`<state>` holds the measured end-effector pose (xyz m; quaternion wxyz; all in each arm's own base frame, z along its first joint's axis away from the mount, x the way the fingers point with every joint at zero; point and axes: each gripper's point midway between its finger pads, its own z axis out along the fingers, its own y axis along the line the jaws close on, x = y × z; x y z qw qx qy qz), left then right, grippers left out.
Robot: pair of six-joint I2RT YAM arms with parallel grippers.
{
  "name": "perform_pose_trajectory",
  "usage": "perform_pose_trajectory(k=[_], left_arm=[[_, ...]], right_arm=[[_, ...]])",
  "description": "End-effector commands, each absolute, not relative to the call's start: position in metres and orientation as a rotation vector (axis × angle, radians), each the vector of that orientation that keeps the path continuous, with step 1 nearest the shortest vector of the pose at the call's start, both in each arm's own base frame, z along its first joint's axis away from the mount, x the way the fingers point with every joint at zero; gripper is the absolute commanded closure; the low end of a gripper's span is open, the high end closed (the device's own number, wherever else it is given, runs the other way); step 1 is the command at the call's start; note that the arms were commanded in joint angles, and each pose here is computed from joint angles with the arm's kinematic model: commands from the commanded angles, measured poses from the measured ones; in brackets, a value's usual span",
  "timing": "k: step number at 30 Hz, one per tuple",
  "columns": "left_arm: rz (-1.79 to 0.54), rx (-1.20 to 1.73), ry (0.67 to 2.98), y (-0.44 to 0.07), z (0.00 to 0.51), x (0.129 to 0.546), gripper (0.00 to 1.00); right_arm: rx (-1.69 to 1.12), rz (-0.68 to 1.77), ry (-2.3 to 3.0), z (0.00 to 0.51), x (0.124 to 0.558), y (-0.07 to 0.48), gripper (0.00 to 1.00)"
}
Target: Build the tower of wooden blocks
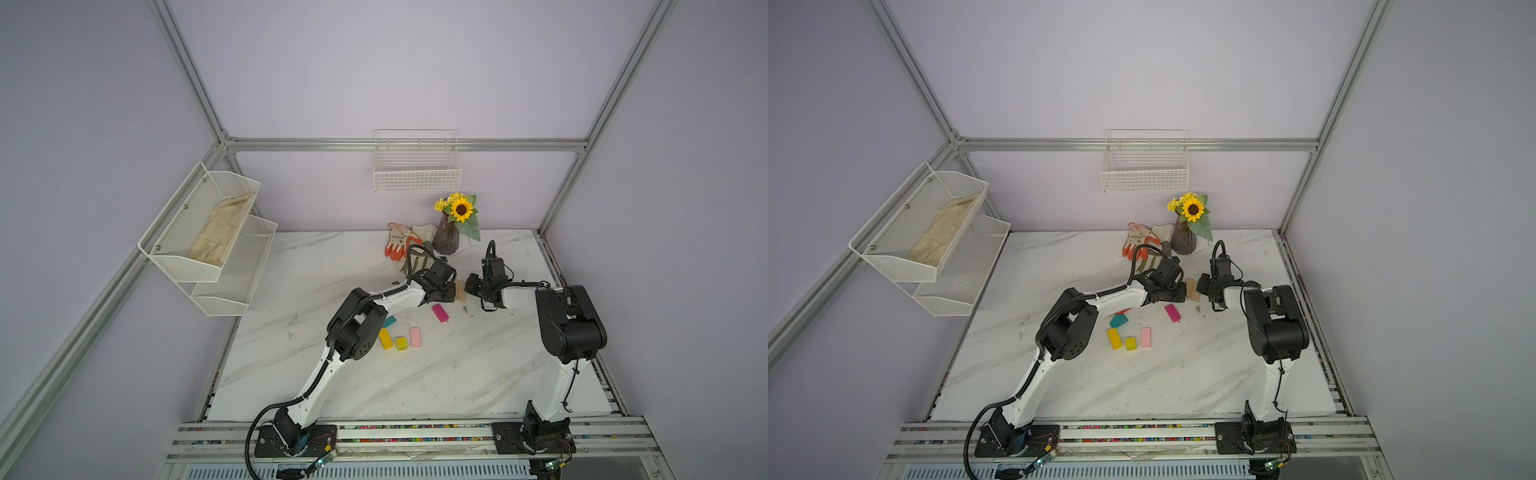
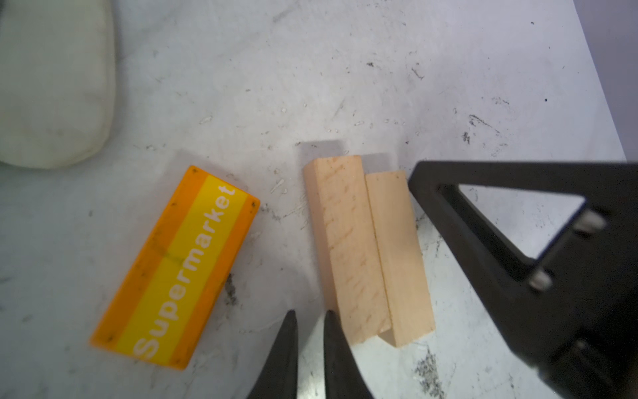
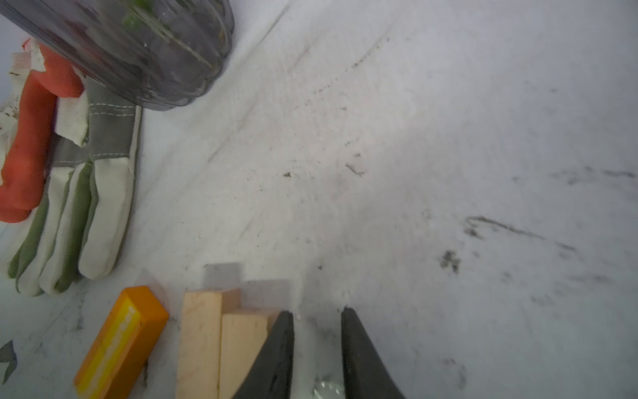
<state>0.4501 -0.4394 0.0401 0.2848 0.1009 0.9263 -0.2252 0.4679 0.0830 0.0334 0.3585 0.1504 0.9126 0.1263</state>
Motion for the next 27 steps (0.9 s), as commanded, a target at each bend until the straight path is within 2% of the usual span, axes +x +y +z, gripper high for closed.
perform_pose_trajectory(k=[1,10,14,20,27], left_arm=[[-0.611,0.269,2.374,-0.431,0.095,0.455,0.84],[-0.649,0.234,2.294,-0.406,0.141,0.433,0.84],[-0.675,0.218,2.252,-0.393,0.157,0.419,0.83],[-0.701,0.184,2.21,-0.375,0.17,0.403,0.82],[-0.704,0.178,2.205,-0.372,0.171,0.401,0.82]], right_arm=[[0.449,0.27,2.288,0.057,0.453,0.069,0.7],[0.485,0.414,2.205,0.088,0.4,0.073,0.69],[0.473,0.483,2.18,0.095,0.38,0.08,0.66],[0.405,0.517,2.233,0.089,0.375,0.106,0.67],[0.369,0.471,2.32,0.06,0.378,0.119,0.68]])
